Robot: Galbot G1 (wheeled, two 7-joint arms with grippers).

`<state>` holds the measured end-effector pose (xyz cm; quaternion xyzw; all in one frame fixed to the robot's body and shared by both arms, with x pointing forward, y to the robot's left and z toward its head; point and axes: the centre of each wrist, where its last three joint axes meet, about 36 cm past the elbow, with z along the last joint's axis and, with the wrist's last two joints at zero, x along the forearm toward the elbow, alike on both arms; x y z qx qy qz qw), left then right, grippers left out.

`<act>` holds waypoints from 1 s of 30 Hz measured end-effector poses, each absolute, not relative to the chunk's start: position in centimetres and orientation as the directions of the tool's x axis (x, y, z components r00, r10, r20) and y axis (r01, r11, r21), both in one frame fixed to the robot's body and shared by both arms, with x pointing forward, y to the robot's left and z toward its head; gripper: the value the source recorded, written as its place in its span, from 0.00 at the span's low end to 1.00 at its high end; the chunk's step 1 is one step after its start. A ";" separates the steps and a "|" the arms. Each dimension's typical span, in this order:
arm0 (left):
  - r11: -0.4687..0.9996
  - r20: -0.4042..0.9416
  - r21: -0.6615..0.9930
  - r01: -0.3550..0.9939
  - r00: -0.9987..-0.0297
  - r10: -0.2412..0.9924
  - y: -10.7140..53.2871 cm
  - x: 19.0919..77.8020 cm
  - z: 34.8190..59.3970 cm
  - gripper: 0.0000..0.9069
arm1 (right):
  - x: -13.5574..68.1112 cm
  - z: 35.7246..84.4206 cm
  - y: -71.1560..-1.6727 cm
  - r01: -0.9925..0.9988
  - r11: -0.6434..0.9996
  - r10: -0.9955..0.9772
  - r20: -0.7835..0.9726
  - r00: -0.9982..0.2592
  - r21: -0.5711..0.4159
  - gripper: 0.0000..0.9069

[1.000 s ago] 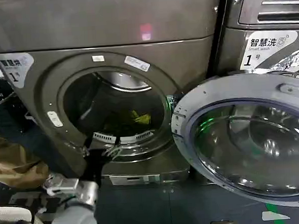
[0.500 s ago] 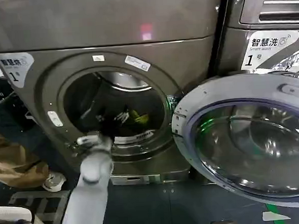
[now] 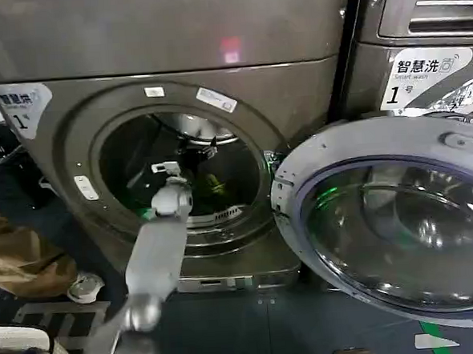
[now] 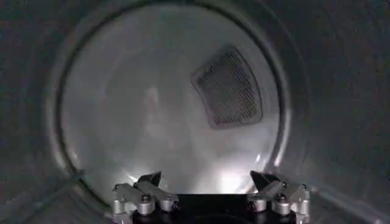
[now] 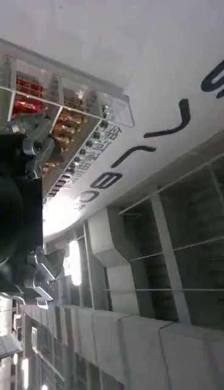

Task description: Grasp the clothes from the dryer.

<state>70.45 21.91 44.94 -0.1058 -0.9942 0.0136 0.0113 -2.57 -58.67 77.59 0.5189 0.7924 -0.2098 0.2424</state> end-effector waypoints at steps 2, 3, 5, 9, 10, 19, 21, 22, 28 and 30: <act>0.961 0.074 -0.001 0.277 -0.958 0.276 22.3 71.8 44.9 1.00 | -2.4 77.6 -58.7 0.923 0.376 0.719 -0.602 -0.348 -0.084 1.00; 0.948 0.099 0.021 0.317 -0.944 0.314 22.6 72.3 44.9 1.00 | -2.4 77.6 -58.7 0.923 0.377 0.717 -0.603 -0.348 -0.085 1.00; 0.910 0.153 0.072 0.407 -0.907 0.393 23.0 73.4 45.1 1.00 | -2.4 77.7 -58.7 0.922 0.377 0.716 -0.604 -0.349 -0.087 1.00; 0.798 0.268 0.155 0.582 -0.803 0.533 24.0 75.4 46.4 1.00 | -2.3 77.7 -58.7 0.921 0.379 0.713 -0.606 -0.352 -0.090 1.00; 0.761 0.305 0.180 0.624 -0.771 0.560 24.2 75.8 46.7 1.00 | -2.3 77.8 -58.7 0.921 0.379 0.712 -0.607 -0.354 -0.092 1.00; 0.385 0.703 0.351 0.854 -0.511 0.494 27.3 77.7 49.4 1.00 | -2.4 77.6 -58.4 0.922 0.376 0.708 -0.613 -0.350 -0.091 1.00; 0.335 0.758 0.367 0.868 -0.488 0.433 27.3 77.9 49.8 1.00 | -2.5 77.7 -58.3 0.922 0.375 0.708 -0.614 -0.350 -0.094 1.00; 0.315 0.784 0.376 0.872 -0.480 0.393 27.2 78.0 50.1 1.00 | -2.5 77.7 -58.3 0.922 0.374 0.707 -0.615 -0.350 -0.094 1.00; 0.246 0.873 0.397 0.884 -0.447 0.197 26.2 78.3 50.5 1.00 | -2.4 77.7 -58.1 0.922 0.374 0.704 -0.617 -0.353 -0.101 1.00; 0.222 0.887 0.396 0.891 -0.434 0.160 25.7 78.3 50.3 1.00 | -2.5 77.8 -58.0 0.923 0.372 0.702 -0.620 -0.351 -0.101 1.00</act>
